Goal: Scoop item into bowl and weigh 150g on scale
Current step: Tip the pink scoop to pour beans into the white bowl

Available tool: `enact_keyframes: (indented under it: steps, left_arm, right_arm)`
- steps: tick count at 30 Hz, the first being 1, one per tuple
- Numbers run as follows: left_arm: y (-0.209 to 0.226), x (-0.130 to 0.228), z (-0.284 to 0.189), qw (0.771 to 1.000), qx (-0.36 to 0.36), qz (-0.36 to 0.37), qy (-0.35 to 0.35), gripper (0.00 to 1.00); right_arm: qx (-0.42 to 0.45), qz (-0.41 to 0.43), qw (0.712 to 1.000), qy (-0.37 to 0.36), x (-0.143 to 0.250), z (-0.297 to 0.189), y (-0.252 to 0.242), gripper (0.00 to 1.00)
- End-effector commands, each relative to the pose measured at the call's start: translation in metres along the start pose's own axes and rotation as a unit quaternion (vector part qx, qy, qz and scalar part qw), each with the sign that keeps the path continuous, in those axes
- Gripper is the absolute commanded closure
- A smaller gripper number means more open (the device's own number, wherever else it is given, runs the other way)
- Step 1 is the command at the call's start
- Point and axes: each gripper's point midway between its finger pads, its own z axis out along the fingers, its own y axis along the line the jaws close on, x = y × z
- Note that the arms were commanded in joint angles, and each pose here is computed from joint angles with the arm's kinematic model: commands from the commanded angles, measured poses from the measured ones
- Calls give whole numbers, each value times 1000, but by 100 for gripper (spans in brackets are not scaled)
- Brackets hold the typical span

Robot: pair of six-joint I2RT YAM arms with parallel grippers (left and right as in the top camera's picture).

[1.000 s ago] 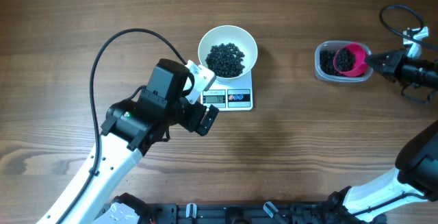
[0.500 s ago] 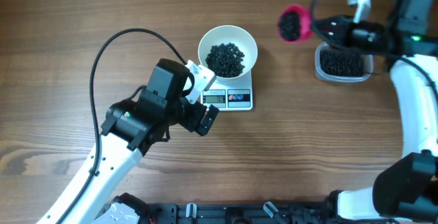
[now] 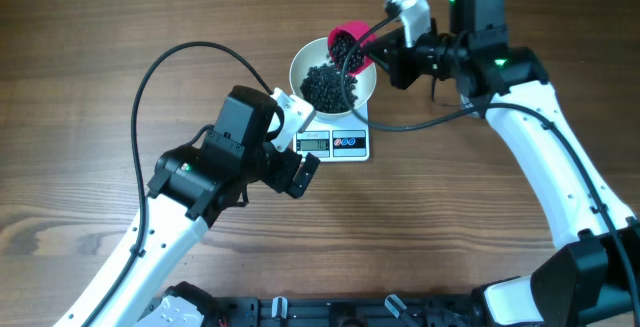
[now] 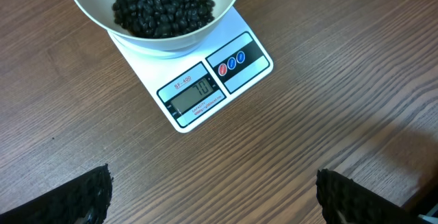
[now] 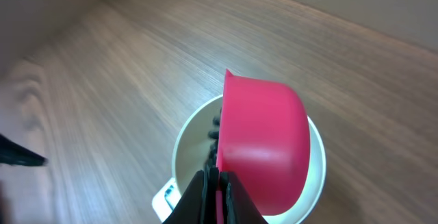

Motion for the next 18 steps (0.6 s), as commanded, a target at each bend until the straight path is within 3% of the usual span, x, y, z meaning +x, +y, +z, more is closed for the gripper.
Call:
enact_keyframes:
  steps: [1,6,13,18]
  left_arm:
    - [-1,-5,-6,1000,4,6,-13,0]
    - [-1,-5,-6,1000,4,6,-13,0]
    - [-1,-5,-6,1000,4,6,-13,0]
    - [-1,-5,-6,1000,4,6,-13,0]
  right_arm:
    - [49,-66,997,6,-4,0,-3,96]
    - [84,-126,988,27,-2,8,0,96]
    - [75,-135,988,32,0,12,8,95]
    - [59,-202,976,50,6,16,20,96]
